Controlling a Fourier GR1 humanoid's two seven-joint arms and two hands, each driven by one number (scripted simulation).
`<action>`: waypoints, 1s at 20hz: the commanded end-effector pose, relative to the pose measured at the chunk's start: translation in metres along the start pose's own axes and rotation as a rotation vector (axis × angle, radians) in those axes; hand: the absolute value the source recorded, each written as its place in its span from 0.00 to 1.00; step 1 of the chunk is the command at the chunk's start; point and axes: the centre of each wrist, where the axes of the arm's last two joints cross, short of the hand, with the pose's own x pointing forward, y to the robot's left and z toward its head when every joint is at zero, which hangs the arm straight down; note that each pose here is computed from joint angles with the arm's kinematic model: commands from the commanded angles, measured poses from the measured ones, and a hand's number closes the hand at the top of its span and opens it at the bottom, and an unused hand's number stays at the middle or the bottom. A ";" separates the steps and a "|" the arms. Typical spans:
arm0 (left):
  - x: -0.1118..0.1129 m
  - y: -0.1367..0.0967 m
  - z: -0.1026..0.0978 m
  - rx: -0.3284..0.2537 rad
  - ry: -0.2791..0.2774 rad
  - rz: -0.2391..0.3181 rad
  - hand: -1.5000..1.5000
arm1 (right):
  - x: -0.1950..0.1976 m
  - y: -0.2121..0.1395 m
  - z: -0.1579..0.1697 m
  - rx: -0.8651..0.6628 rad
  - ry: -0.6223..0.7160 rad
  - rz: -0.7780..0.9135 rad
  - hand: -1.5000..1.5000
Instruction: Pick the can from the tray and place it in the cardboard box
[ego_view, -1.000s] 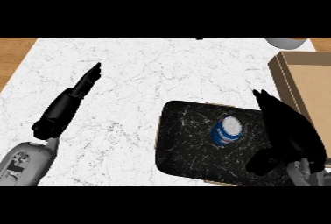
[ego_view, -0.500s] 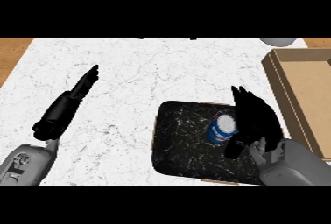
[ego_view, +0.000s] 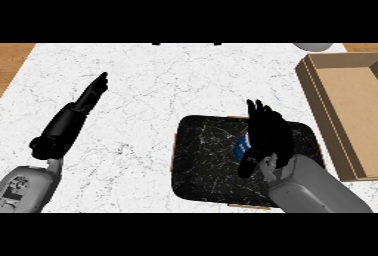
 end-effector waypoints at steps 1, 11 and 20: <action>0.000 0.004 0.002 -0.009 0.011 -0.009 0.50 | 0.019 0.014 0.004 0.021 0.214 0.037 0.00; 0.006 -0.001 0.005 -0.005 -0.014 -0.012 0.50 | 0.011 0.028 -0.014 0.036 0.288 0.054 0.00; -0.003 -0.007 0.010 -0.001 -0.020 -0.022 0.50 | 0.009 0.050 -0.007 -0.012 0.119 0.111 1.00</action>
